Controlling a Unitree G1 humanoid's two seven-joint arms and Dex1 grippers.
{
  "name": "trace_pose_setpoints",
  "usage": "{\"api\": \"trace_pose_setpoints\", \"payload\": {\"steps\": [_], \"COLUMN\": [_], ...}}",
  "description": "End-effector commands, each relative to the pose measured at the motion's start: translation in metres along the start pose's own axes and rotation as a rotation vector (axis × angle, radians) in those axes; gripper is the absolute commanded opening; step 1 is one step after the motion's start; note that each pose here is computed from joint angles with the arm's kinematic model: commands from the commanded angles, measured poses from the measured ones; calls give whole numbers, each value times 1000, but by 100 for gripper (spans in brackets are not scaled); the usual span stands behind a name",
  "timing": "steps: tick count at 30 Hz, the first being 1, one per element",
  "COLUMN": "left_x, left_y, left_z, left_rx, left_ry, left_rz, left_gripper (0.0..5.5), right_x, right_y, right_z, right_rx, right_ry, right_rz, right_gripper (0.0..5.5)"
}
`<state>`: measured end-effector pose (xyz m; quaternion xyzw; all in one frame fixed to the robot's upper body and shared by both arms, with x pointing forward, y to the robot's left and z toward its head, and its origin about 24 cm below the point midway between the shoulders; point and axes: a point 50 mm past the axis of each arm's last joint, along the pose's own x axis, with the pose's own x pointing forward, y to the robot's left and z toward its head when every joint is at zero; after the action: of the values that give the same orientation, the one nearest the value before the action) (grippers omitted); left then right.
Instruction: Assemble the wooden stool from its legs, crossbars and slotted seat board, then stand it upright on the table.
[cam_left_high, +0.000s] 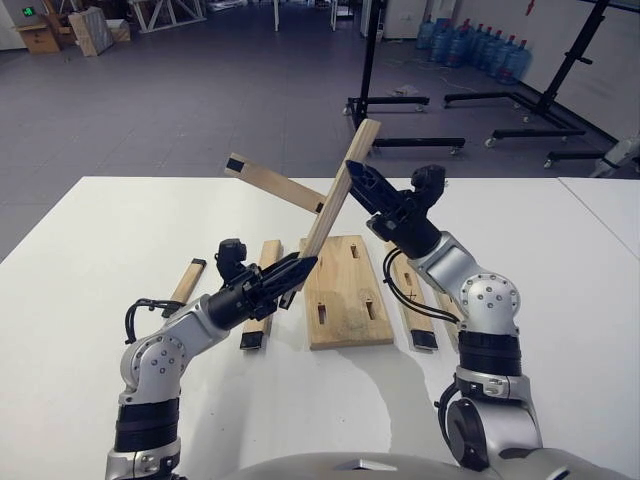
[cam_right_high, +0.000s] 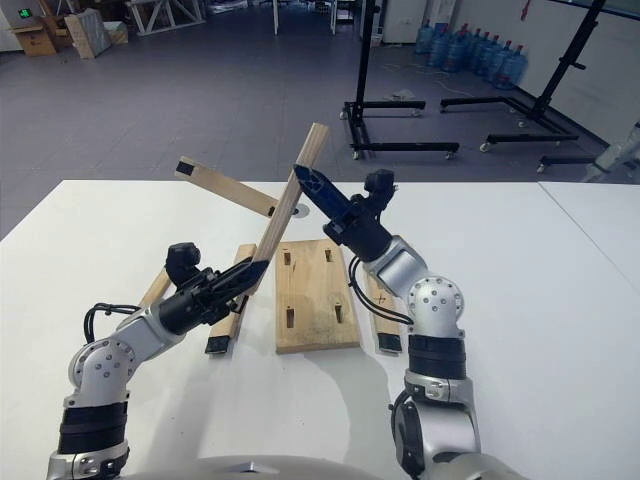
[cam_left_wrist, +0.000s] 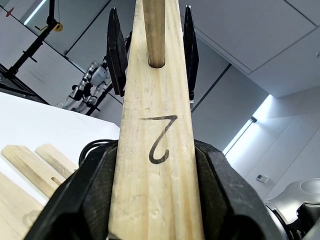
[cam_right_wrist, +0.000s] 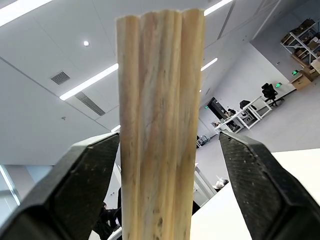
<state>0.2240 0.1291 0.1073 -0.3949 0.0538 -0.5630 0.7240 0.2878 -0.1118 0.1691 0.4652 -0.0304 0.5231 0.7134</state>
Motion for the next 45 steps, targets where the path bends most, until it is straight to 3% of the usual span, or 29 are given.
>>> {"api": "trace_pose_setpoints", "payload": {"steps": [1,3,12,36,37,45], "left_x": [0,1,0,-3,-3,-6], "left_y": [-5,-7,-8,-4,-3,-2], "left_z": [1,0,-6,-7,-7,-5], "left_rx": [1,-10,-21,-4,-15,-26], "left_ry": [8,15,61,15,1,-32], "left_rz": [-45,-63,-73,-7,0,20], "left_gripper": [202,202,202,202,239,347], "right_x": [5,4,-5,-20,-20,-15], "right_y": [5,8,12,23,23,23], "right_z": [-1,-3,-10,4,5,19], "right_rx": [0,7,39,-43,-49,-104], "right_ry": [31,52,115,276,278,238], "right_rz": [52,84,144,143,142,123], "right_gripper": [361,361,213,210,210,205]}}
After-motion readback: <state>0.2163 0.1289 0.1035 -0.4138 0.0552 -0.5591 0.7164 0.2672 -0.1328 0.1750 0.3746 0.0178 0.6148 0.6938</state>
